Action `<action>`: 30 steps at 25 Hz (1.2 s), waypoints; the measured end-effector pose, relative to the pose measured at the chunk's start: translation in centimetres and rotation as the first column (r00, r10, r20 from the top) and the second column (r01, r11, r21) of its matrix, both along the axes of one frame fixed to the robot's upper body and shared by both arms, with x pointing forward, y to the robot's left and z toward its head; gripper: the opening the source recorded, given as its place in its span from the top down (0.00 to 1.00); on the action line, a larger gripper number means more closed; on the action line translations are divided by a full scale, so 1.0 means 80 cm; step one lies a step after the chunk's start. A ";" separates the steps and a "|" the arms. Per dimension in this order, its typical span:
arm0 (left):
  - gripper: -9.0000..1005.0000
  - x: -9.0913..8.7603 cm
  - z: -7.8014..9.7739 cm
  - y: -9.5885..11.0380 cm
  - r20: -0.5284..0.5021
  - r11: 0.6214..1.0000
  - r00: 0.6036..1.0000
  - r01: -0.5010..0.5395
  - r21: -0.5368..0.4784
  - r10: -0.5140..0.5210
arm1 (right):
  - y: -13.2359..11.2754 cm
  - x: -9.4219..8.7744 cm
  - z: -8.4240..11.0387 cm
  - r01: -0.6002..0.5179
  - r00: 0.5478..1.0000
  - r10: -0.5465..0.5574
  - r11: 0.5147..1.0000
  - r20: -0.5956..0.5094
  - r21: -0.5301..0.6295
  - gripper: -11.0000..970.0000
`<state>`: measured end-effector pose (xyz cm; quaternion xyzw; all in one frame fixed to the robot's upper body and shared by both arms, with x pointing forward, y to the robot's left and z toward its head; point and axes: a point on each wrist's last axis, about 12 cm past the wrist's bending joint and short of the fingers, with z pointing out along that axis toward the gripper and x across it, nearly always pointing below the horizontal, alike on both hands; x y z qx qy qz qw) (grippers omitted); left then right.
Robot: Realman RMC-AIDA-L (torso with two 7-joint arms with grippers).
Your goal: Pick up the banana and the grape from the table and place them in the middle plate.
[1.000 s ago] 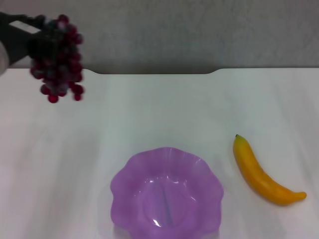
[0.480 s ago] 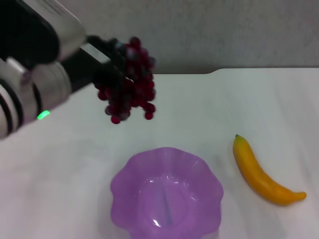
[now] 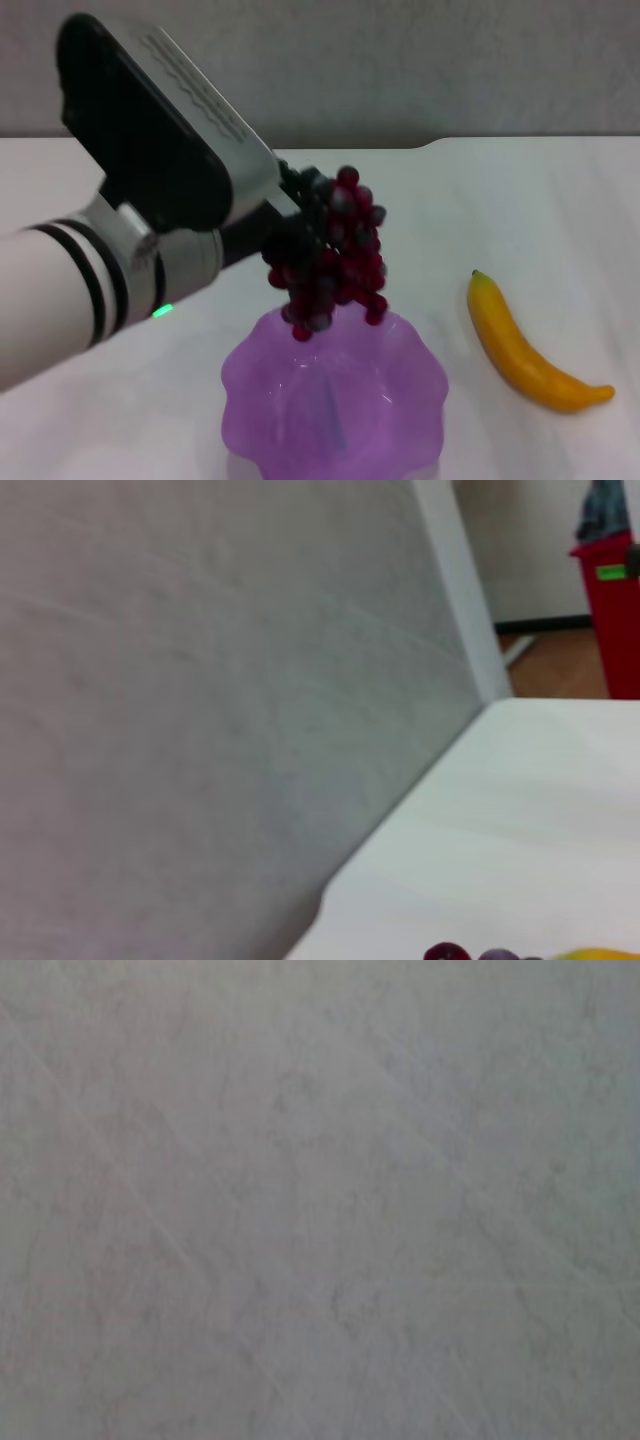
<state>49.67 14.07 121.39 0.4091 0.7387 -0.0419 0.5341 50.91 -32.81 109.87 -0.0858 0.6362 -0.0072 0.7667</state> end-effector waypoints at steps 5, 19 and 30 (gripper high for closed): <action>0.89 -0.001 -0.014 -0.006 -0.047 0.999 0.998 0.031 0.012 -0.031 | 0.000 0.000 0.000 0.001 1.000 -0.001 1.000 0.000 0.000 0.33; 0.90 0.016 -0.074 -0.014 -0.238 0.997 0.970 0.064 0.030 -0.055 | -0.001 0.000 0.000 0.004 1.000 -0.004 1.000 0.001 0.000 0.34; 0.90 0.010 -0.134 -0.016 -0.390 0.987 0.913 0.155 0.052 -0.123 | -0.003 0.000 0.001 0.008 1.000 -0.008 1.000 0.002 0.000 0.35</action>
